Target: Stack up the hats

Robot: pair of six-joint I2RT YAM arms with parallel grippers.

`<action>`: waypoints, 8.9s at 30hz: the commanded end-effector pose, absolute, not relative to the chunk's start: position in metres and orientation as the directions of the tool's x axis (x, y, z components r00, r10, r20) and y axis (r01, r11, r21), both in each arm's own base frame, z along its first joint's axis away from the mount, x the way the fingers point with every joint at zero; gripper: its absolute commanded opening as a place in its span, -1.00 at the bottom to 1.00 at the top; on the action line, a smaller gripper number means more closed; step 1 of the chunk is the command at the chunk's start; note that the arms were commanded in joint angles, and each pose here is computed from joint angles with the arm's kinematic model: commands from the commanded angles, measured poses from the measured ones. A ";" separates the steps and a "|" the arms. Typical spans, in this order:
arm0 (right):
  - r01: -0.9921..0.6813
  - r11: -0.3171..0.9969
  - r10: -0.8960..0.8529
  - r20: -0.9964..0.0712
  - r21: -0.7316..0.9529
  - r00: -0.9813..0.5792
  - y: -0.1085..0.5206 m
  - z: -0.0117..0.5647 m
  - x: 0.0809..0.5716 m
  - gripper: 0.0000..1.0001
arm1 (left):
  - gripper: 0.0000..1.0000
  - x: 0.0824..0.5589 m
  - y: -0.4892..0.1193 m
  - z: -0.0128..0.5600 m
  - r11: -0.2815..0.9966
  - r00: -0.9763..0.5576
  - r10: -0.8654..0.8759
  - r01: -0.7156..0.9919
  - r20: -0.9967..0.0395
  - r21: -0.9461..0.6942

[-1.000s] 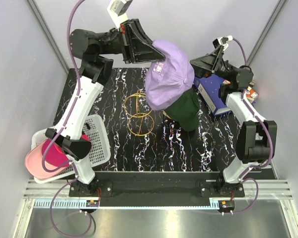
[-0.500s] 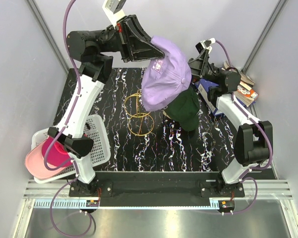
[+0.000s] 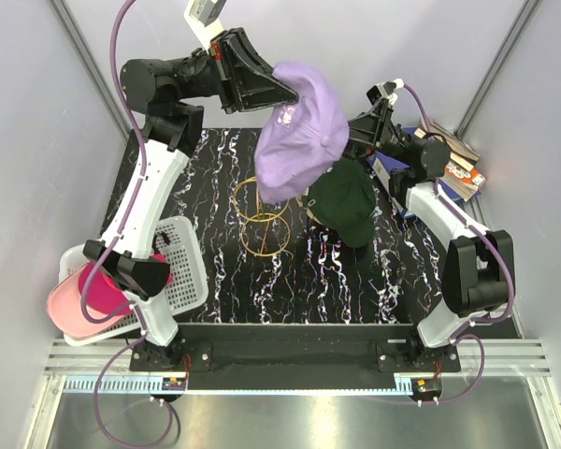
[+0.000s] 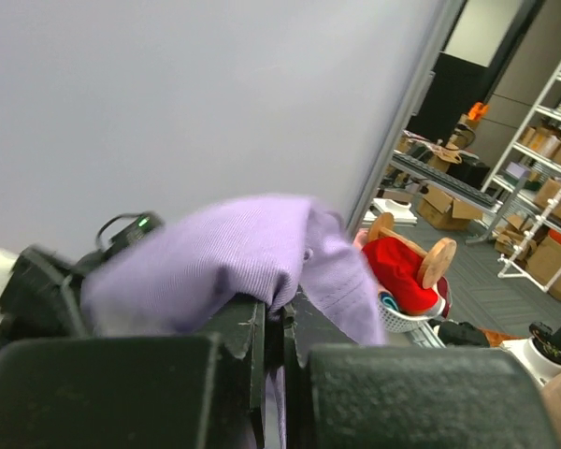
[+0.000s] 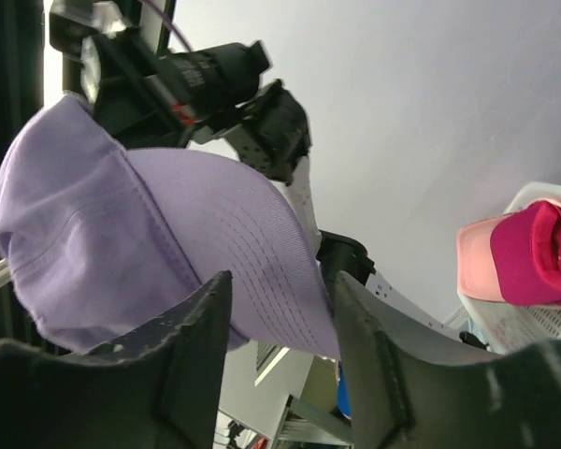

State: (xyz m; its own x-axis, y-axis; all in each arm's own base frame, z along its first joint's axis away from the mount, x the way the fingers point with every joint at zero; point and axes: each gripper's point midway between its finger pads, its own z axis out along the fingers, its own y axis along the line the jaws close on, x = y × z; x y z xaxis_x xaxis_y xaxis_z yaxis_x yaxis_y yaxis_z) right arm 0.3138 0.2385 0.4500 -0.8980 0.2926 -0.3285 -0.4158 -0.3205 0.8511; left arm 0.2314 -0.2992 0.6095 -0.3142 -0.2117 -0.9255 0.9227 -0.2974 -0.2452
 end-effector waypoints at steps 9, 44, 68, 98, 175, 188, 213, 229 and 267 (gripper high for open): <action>-0.654 -0.433 0.360 -0.546 0.621 -0.757 0.223 0.513 0.250 -0.23 | -1.00 0.242 -0.280 0.611 -0.228 -0.265 -0.280 0.952 -0.923 -0.205; -0.287 -0.081 0.571 -0.191 0.955 -0.798 0.238 0.403 0.337 -1.00 | -1.00 0.378 -0.164 0.338 0.411 -0.713 -0.249 0.535 -0.656 -0.738; -0.004 0.143 0.713 -0.106 0.990 -0.693 0.253 0.326 0.359 -1.00 | 0.79 0.424 -0.112 0.294 0.638 -0.700 -0.335 0.324 -0.630 -0.699; 0.005 0.464 0.701 -0.364 0.886 -0.613 0.240 0.329 0.306 0.10 | 0.79 0.411 -0.210 0.265 0.680 -0.745 -0.206 0.357 -0.634 -0.640; -0.357 0.741 0.098 -0.617 0.569 -0.781 0.316 0.241 0.319 0.18 | -0.68 0.338 -0.187 0.239 0.735 -0.614 -0.320 0.319 -0.721 -0.598; -0.388 0.702 0.148 -0.654 0.598 -0.741 0.311 0.286 0.310 0.25 | -1.00 0.318 -0.187 0.284 0.733 -0.537 -0.095 0.532 -0.838 -0.424; -0.414 0.710 0.195 -0.724 0.570 -0.662 0.315 0.314 0.347 0.42 | -1.00 0.321 -0.221 0.281 0.624 -0.546 0.243 0.721 -0.802 -0.302; -0.370 0.691 0.130 -0.611 0.621 -0.781 0.340 0.242 0.367 0.38 | -1.00 0.329 -0.209 0.272 0.692 -0.533 0.357 0.702 -0.767 -0.166; -0.402 0.733 0.094 -0.667 0.549 -0.739 0.337 0.266 0.370 0.41 | 0.98 0.344 -0.187 0.330 0.820 -0.467 0.197 0.560 -0.862 -0.116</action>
State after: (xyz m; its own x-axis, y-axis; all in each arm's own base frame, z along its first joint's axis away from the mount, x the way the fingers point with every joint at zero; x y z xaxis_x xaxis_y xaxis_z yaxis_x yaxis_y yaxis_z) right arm 0.3733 0.3375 0.2286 -0.7906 0.0860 -0.6062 -0.3436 0.7572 0.5556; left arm 0.3411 -0.1954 0.2711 -0.5981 0.2772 -0.7520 0.5769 0.8002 -0.1638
